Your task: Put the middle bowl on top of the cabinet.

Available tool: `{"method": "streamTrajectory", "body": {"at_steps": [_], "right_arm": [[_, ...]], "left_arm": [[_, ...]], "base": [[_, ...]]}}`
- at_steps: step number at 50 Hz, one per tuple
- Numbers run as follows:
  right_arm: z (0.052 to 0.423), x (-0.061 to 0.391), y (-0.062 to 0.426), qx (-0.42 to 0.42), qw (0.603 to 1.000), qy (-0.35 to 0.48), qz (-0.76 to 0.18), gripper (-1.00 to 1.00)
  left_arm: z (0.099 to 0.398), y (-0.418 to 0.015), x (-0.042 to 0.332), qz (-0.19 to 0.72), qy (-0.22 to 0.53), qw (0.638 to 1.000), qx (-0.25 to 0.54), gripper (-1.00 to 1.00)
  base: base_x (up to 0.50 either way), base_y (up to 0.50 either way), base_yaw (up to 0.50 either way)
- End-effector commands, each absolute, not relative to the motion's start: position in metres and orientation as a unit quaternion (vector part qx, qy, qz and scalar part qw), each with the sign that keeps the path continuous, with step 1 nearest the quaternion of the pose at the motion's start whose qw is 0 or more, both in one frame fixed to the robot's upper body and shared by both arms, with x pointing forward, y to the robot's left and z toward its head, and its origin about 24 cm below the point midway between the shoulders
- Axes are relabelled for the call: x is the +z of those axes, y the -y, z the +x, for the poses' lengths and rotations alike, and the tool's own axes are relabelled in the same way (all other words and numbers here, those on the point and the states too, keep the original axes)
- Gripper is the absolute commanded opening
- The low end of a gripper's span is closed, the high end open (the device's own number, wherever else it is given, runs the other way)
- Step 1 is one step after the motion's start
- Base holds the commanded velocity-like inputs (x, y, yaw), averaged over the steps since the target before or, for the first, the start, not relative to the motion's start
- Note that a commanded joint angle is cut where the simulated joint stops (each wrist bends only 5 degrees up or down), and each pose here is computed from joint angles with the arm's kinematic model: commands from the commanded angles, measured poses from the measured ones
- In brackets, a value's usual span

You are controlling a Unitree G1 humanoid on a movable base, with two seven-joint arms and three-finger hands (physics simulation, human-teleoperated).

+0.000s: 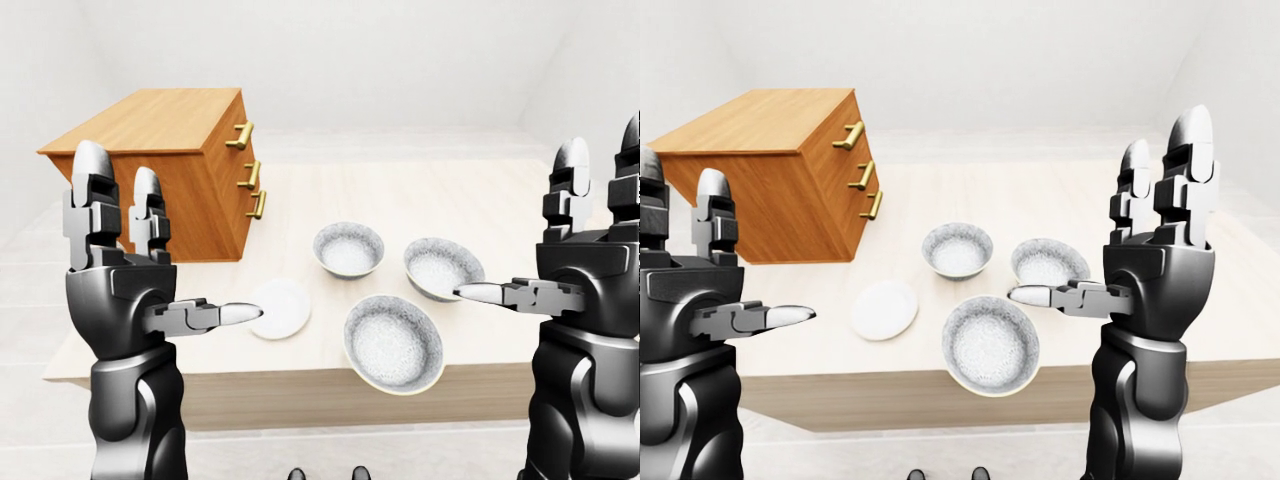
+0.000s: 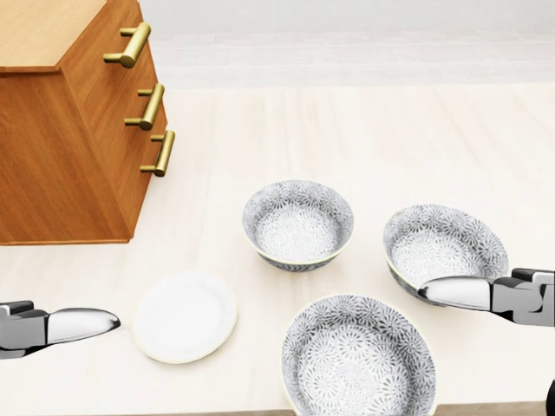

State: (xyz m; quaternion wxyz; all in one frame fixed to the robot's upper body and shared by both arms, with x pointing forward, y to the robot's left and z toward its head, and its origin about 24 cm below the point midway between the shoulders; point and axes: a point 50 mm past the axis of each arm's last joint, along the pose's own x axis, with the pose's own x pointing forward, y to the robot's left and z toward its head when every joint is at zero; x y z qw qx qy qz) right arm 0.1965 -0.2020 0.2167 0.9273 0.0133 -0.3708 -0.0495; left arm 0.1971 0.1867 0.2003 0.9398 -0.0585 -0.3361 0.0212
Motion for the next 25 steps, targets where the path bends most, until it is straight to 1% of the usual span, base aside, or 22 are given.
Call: {"method": "streamTrajectory", "body": {"at_steps": [1,7,10,14,16,18,25], "right_arm": [[0.1975,0.2134,0.2028,-0.052,0.931,0.362,0.007,1.0],[0.2012,0.2109,0.2043,-0.061,0.933,0.354,0.003,1.0],[0.2013,0.2127,0.204,-0.061,0.931,0.359,0.008,1.0],[0.2031,0.2079,0.2018,-0.055,0.937,0.346,-0.005,1.0],[0.2005,0.2119,0.2016,-0.052,0.933,0.357,0.004,1.0],[0.2019,0.2101,0.2013,-0.049,0.935,0.352,0.002,1.0],[0.2029,0.2052,0.2005,-0.048,0.939,0.34,-0.003,1.0]], "left_arm": [[0.1982,-0.1855,0.1988,-0.057,0.332,0.941,0.019,1.0],[0.2003,-0.1828,0.1939,-0.044,0.319,0.947,0.016,1.0],[0.1987,-0.1838,0.1961,-0.051,0.326,0.944,0.018,1.0],[0.1937,-0.1868,0.2009,-0.056,0.339,0.939,0.022,1.0],[0.1944,-0.1851,0.2004,-0.054,0.337,0.94,0.019,1.0],[0.1944,-0.1847,0.2005,-0.057,0.338,0.939,0.019,1.0],[0.1943,-0.1848,0.2018,-0.056,0.34,0.938,0.019,1.0]], "base": [[0.09,0.32,0.0],[0.14,0.33,0.0],[0.15,0.21,0.0],[0.21,0.21,0.0],[0.35,0.19,0.0],[0.41,0.14,0.0],[0.43,0.01,0.0]]}}
